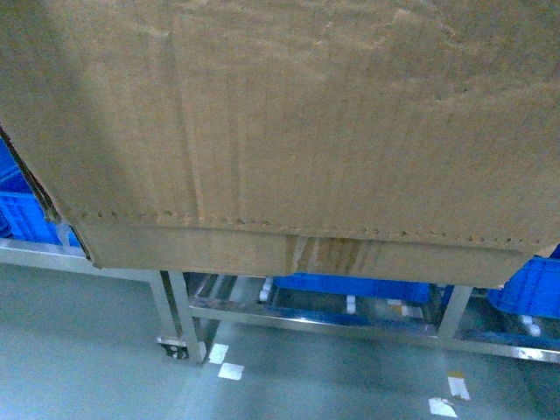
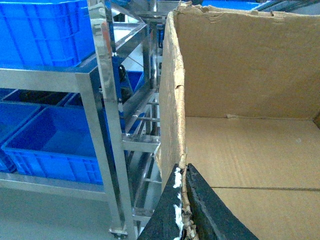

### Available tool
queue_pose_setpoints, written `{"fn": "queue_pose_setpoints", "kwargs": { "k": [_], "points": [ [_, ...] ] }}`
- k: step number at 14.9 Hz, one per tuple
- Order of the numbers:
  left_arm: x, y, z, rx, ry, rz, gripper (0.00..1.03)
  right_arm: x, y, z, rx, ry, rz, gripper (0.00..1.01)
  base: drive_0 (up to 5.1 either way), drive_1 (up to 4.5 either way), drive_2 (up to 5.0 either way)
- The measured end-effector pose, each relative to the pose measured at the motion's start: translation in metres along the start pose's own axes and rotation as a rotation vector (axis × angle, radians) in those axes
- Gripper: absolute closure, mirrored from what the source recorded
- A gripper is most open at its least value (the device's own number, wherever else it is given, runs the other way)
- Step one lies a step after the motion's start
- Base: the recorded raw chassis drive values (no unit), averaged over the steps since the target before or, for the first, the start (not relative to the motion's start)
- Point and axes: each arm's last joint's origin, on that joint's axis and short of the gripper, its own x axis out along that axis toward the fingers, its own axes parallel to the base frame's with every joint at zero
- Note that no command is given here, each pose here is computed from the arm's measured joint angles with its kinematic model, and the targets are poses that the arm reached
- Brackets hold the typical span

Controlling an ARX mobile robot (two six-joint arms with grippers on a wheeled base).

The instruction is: Sort boxes to right shelf from conveyor

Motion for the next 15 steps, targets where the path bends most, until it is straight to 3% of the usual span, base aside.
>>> {"fn": "queue_pose_setpoints", "kwargs": {
  "k": [5, 10, 15],
  "points": [
    [-0.0007, 0.0003, 0.0008, -0.001, -0.003, 0.0, 1.01, -0.0006, 0.0001, 0.0004, -0.001, -0.003, 0.0, 0.99, 0.0, 4.09, -4.2],
    [0.0004, -0.0002, -0.0003, 0.001, 0.0, 0.0, 1.01, 0.0027, -0.0006, -0.0011, 0.001, 0.005, 0.001, 0.99, 0.0, 0.51, -0.4],
    [-0.0004, 0.0002, 0.0006, 0.0, -0.003, 0.0, 1.01, 0.0005, -0.0001, -0.0001, 0.0, 0.001, 0.001, 0.99, 0.1, 4.22, -4.1]
  ]
}}
